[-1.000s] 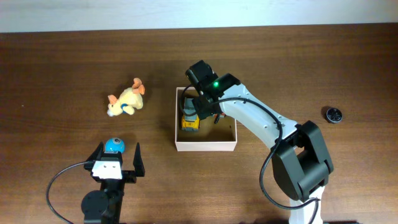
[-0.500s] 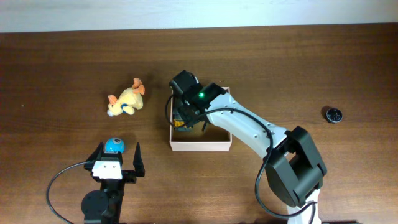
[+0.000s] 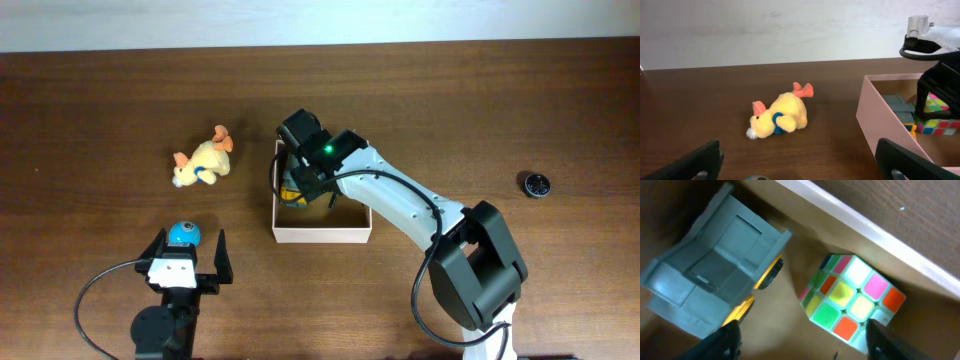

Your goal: Pack container

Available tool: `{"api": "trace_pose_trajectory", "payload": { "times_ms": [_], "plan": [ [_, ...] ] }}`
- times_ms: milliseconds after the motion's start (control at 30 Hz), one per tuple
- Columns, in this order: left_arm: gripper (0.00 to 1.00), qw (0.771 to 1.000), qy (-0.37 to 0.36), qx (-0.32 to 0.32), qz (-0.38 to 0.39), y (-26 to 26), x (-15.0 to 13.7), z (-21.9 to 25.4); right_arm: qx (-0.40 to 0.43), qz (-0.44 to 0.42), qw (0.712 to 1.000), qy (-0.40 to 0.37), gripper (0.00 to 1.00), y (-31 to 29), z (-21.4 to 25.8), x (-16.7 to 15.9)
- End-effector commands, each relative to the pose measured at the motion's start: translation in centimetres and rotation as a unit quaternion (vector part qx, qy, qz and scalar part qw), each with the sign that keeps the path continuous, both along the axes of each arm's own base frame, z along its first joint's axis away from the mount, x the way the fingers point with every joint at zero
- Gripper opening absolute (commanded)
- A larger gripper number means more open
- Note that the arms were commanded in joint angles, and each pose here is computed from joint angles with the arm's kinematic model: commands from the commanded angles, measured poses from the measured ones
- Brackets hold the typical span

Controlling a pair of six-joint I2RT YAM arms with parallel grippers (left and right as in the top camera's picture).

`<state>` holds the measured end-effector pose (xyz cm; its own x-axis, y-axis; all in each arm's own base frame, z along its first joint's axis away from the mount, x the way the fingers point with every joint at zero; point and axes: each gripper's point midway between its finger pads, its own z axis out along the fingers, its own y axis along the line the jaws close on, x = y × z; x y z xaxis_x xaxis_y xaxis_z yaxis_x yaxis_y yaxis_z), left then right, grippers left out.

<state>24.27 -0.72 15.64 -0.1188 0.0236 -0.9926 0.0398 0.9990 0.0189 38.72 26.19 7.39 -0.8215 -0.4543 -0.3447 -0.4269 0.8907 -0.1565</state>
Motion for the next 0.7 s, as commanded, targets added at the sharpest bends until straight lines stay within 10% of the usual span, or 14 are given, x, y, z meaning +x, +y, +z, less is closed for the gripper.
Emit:
{"api": "trace_pose_trajectory", "payload": {
  "times_ms": [0, 333, 667],
  "plan": [
    [0.99, 1.000, -0.002, 0.008, 0.000, 0.1, 0.0, -0.1, -0.006, 0.009, 1.000, 0.010, 0.67, -0.1, -1.0, -0.1],
    [0.99, 1.000, -0.002, 0.008, 0.000, 0.1, 0.0, -0.1, -0.003, 0.021, 1.000, 0.000, 0.34, 0.2, -0.8, 0.3],
    [0.99, 1.000, -0.002, 0.008, 0.000, 0.1, 0.0, -0.1, 0.039, 0.009, 0.999, -0.023, 0.34, 1.7, -0.2, 1.6]
  ]
}}
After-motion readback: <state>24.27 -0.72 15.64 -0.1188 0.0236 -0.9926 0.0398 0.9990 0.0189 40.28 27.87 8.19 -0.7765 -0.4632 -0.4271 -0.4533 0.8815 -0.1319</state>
